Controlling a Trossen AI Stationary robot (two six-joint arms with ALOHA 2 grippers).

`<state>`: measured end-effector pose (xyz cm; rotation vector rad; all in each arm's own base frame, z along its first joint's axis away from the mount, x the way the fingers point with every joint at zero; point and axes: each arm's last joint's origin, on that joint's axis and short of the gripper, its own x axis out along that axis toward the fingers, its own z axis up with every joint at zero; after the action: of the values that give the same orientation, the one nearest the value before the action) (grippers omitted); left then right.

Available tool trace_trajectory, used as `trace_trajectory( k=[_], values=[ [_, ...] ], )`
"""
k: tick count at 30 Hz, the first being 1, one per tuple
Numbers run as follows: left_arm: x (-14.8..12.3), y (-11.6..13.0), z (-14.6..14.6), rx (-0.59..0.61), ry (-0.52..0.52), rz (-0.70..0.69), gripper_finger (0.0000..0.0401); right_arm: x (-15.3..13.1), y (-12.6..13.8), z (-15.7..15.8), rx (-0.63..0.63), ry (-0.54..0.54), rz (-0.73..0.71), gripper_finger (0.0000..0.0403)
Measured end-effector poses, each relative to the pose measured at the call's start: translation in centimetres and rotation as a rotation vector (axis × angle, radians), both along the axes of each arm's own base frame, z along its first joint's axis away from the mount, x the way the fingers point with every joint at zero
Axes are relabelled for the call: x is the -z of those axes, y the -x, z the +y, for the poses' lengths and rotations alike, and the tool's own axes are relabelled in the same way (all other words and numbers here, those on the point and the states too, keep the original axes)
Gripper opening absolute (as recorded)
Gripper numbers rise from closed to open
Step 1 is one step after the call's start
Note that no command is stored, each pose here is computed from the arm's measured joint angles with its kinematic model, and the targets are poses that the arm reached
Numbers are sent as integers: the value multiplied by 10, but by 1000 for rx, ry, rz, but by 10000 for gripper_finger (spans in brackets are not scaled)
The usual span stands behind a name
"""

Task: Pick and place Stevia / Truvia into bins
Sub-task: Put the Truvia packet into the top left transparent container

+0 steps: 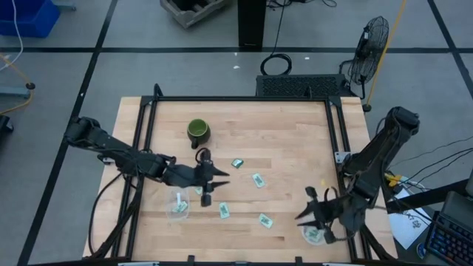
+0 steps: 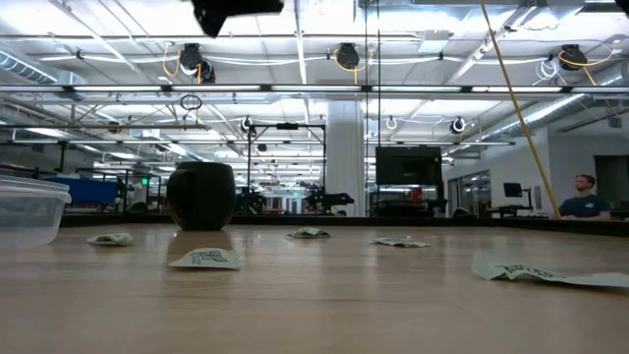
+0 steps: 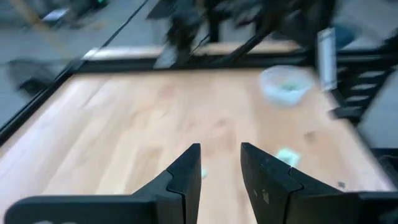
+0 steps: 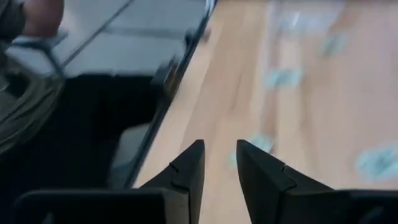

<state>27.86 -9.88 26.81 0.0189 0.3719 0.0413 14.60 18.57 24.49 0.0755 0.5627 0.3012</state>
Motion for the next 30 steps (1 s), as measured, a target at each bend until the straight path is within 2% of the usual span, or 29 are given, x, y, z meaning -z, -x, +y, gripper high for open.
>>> trace_trajectory(
  k=[4, 10, 12, 17, 22, 28, 30],
  values=[
    [16, 0, 15, -163, 50, 123, 120, -15, -12, -7, 15, 114, -187, 85],
    [35, -16, 43, -330, 132, 168, 120, -27, -33, -18, 40, 209, -341, 84],
    [44, -25, 51, -339, 130, 184, 120, -31, -40, -23, 63, 230, -376, 83],
    [86, -39, 61, -291, 38, 364, 120, -43, -53, -33, 112, 263, -492, 85],
    [116, -53, 69, -274, -14, 426, 120, -49, -59, -40, 141, 296, -546, 88],
    [120, -77, 73, -304, -65, 440, 120, -40, -58, -42, 142, 297, -531, 89],
    [126, -80, 72, -306, -113, 499, 120, -36, -58, -42, 143, 295, -537, 88]
  ],
)
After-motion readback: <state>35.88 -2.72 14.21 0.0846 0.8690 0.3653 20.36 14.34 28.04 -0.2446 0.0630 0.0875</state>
